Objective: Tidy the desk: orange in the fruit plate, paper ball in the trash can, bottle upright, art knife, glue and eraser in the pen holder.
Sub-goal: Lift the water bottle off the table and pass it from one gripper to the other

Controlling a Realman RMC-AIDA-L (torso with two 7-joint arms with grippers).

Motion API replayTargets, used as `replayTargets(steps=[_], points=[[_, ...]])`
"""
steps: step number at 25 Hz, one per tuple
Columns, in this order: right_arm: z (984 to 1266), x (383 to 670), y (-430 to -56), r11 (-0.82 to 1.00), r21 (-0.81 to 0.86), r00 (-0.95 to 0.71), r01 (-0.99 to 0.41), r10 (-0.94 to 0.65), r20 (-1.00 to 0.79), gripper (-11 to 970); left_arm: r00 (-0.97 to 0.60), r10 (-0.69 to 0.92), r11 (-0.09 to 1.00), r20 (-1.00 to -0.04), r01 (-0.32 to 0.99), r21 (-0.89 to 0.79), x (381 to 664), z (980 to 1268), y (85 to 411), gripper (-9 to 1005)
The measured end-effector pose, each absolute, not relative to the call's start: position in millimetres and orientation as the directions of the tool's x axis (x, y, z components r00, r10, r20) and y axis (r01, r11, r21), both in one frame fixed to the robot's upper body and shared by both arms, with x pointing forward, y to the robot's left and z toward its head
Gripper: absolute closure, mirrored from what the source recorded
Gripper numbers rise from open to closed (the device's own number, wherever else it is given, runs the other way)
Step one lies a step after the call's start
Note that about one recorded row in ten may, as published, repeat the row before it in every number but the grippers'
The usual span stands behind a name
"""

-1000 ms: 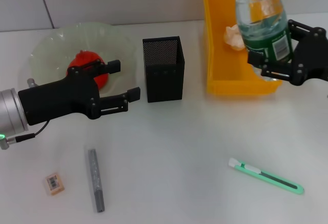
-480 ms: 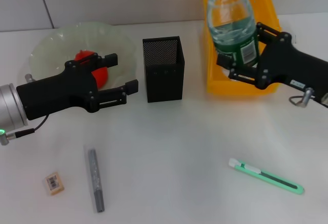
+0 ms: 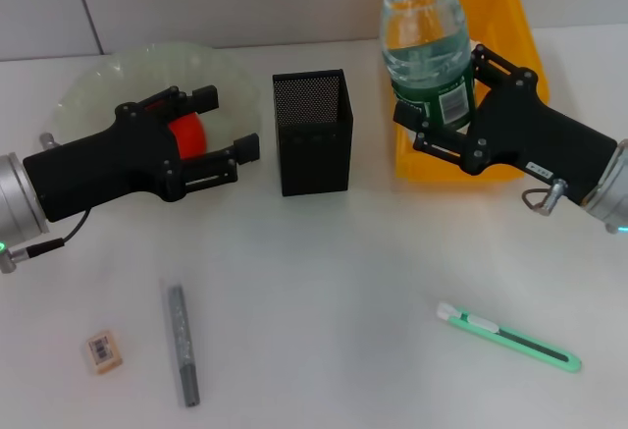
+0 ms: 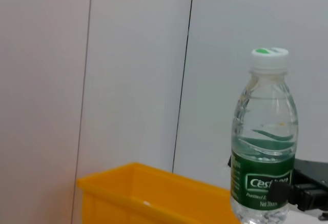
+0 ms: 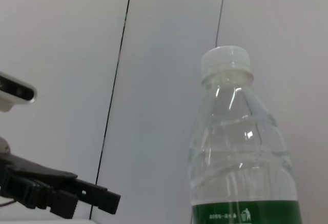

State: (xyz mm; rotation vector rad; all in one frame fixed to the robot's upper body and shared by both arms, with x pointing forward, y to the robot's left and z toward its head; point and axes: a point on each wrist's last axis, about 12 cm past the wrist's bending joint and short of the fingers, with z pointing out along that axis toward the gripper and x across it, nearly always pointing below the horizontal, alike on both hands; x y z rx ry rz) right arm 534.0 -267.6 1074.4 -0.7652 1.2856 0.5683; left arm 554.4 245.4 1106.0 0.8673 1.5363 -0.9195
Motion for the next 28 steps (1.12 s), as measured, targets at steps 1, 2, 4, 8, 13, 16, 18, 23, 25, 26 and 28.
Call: replayTargets(steps=[1, 2, 4, 8, 13, 16, 18, 23, 25, 26, 28], points=[[1074, 534, -266, 0.636, -0.178, 0.205, -0.75, -0.032, -0.978, 193, -0.139, 0.051, 0.432, -0.989, 0.896, -0.104, 554, 1106, 245, 190], [1073, 534, -265, 0.636, -0.174, 0.204, -0.752, -0.026, -0.979, 193, -0.139, 0.051, 0.432, -0.989, 0.896, -0.104, 554, 1106, 245, 190], [1074, 535, -263, 0.633, -0.173, 0.204, -0.754, -0.023, -0.979, 193, -0.132, 0.034, 0.436, -0.991, 0.894, -0.104, 554, 1106, 246, 190], [1074, 535, -260, 0.626, -0.168, 0.205, -0.761, -0.014, -0.979, 194, -0.119, 0.003, 0.44, -0.993, 0.892, -0.106, 552, 1108, 246, 190], [1072, 535, -251, 0.61, -0.161, 0.205, -0.776, 0.002, -0.979, 194, -0.107, -0.026, 0.446, -0.994, 0.889, -0.108, 551, 1109, 247, 191], [1070, 536, -245, 0.603, -0.161, 0.205, -0.782, 0.005, -0.979, 194, -0.085, -0.089, 0.449, -0.992, 0.886, -0.116, 548, 1112, 249, 191], [1070, 537, -243, 0.6, -0.158, 0.203, -0.785, 0.007, -0.979, 194, -0.085, -0.111, 0.452, -0.99, 0.883, -0.126, 546, 1111, 250, 192], [1068, 537, -242, 0.599, -0.154, 0.195, -0.786, 0.004, -0.981, 194, -0.077, -0.141, 0.457, -0.987, 0.879, -0.134, 545, 1110, 251, 192], [1068, 537, -241, 0.6, -0.15, 0.191, -0.786, 0.003, -0.982, 194, -0.068, -0.173, 0.449, -0.983, 0.883, -0.14, 544, 1110, 248, 192], [1067, 537, -241, 0.6, -0.149, 0.189, -0.786, 0.004, -0.982, 194, -0.065, -0.179, 0.445, -0.982, 0.884, -0.14, 544, 1110, 247, 192], [1067, 537, -240, 0.599, -0.144, 0.184, -0.788, 0.006, -0.983, 194, -0.061, -0.194, 0.439, -0.979, 0.887, -0.142, 544, 1110, 245, 193]])
